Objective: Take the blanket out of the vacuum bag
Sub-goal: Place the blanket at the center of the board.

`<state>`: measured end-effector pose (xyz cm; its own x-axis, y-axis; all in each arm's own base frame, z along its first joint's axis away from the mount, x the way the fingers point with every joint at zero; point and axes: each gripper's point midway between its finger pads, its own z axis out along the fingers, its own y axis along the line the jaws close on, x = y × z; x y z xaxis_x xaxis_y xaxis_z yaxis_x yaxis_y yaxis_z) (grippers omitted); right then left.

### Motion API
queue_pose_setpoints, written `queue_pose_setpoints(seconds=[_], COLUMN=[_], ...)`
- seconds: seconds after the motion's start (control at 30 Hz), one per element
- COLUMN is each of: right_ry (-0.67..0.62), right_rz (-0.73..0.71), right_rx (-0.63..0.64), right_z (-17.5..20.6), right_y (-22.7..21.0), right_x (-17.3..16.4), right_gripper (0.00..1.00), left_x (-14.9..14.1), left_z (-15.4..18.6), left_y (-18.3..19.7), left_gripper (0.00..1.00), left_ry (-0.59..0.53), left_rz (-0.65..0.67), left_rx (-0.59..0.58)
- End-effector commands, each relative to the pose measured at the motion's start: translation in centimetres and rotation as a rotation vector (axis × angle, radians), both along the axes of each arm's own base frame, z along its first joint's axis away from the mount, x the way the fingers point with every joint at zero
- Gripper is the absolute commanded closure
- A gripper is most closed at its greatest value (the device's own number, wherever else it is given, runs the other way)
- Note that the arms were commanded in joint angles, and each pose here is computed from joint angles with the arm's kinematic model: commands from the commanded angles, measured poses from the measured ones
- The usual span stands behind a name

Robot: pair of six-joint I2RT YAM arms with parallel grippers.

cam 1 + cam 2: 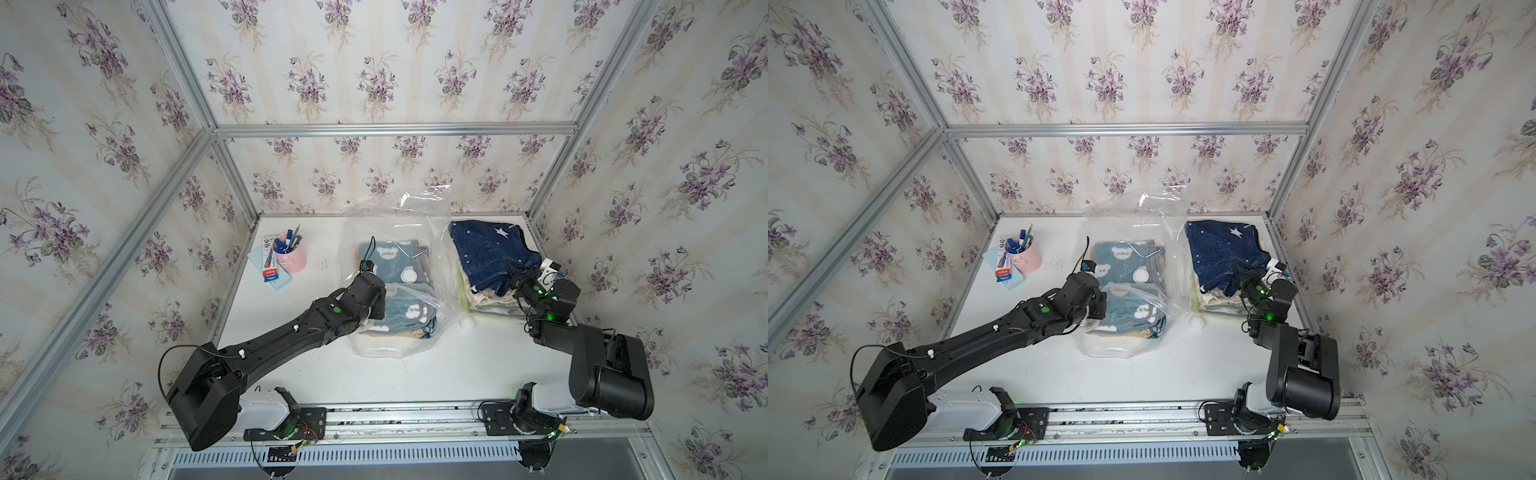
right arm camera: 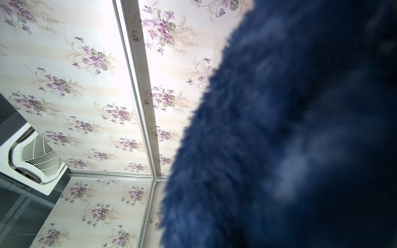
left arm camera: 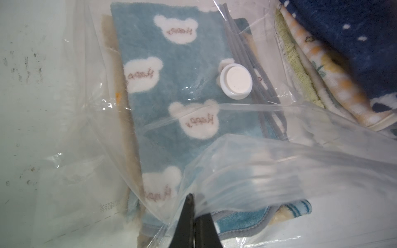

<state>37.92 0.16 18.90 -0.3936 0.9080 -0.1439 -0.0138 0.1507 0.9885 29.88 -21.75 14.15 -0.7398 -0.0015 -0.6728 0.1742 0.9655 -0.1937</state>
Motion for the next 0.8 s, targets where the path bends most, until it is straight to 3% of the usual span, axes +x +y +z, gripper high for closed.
queue_pose_setpoints(seconds=[0.0,0.1,0.17,0.33,0.43,0.53,0.77], right_ry=[0.110,0.180,0.261,0.423,0.490,0.514,0.481], right_rz=[-0.034,-0.066,-0.098,-0.092,-0.113,-0.127,-0.088], right_rx=[0.033,0.031,-0.002,-0.087,-0.189,-0.283,-0.400], right_z=[-0.7,-1.6,-3.6,-8.8,-10.0,-9.5,-7.6], right_y=[-0.4,-0.8,-1.2,-1.5,-2.9,-3.8,-2.5], right_x=[-0.2,-0.8,-1.4,-3.9,-6.0,-7.9,-11.3], right_gripper=[1.00,0.97,0.76,0.46,0.35,0.29,0.29], left_x=[0.2,0.2,0.1,-0.2,-0.4,-0.6,-0.7], left_z=[0.7,0.8,0.8,0.8,1.0,1.2,1.1], left_y=[-0.2,-0.2,-0.4,-0.3,-0.1,0.0,-0.2], left_gripper=[1.00,1.00,1.00,1.00,1.00,1.00,1.00], left_ry=[-0.018,-0.019,-0.016,-0.008,-0.012,-0.019,-0.013], left_rz=[-0.012,-0.013,-0.018,-0.023,-0.027,-0.028,-0.044], left_rx=[0.000,-0.005,-0.010,-0.015,-0.016,-0.020,-0.028])
